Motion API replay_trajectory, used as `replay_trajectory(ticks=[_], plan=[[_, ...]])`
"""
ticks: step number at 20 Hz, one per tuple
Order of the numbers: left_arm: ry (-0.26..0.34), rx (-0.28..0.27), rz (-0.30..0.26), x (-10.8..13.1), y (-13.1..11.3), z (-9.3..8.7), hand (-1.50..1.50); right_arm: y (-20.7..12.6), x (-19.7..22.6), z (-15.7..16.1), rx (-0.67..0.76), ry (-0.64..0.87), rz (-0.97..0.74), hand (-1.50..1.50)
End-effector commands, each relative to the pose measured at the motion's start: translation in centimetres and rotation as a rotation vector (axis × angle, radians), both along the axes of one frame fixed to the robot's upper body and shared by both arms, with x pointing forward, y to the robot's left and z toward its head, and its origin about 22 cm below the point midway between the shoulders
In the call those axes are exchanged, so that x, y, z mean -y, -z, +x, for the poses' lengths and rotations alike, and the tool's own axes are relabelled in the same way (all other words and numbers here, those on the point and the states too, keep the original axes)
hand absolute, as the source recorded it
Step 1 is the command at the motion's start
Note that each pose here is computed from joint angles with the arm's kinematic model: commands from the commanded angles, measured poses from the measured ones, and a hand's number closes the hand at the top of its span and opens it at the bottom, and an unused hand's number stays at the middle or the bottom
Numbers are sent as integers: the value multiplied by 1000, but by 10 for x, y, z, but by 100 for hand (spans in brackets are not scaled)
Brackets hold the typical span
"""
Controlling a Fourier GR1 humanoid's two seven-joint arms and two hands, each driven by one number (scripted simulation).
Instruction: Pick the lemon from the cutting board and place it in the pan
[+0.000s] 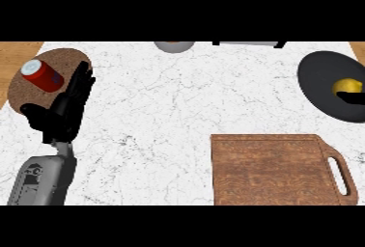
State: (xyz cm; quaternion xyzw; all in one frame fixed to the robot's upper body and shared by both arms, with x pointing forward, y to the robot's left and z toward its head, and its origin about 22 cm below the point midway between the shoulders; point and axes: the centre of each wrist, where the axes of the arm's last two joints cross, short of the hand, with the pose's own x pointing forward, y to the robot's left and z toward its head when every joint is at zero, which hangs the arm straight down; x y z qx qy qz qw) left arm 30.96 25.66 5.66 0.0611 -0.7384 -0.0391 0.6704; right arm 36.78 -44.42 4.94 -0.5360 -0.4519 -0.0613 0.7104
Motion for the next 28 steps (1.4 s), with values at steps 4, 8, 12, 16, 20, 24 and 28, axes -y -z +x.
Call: replay_trajectory(ticks=[4,8,12,16,20,24,28], plan=[[-4,-6,6,0,6,1,0,18,-3,-8,189,-2,0,-150],[-43,-12,12,-18,3,2,0,23,-1,-13,367,61,-3,-150],[-49,-26,7,-8,18,-12,0,42,-8,-21,472,-5,105,-150],[-75,-53,10,-9,15,-17,0,58,4,-44,576,-122,183,-150],[-104,-51,25,-39,16,-23,0,71,-3,-59,588,-195,183,-150],[-110,-53,22,-35,2,-22,0,83,-27,-69,578,-237,183,-150],[-138,-58,16,-36,20,-26,0,80,-30,-94,570,-243,191,-150]])
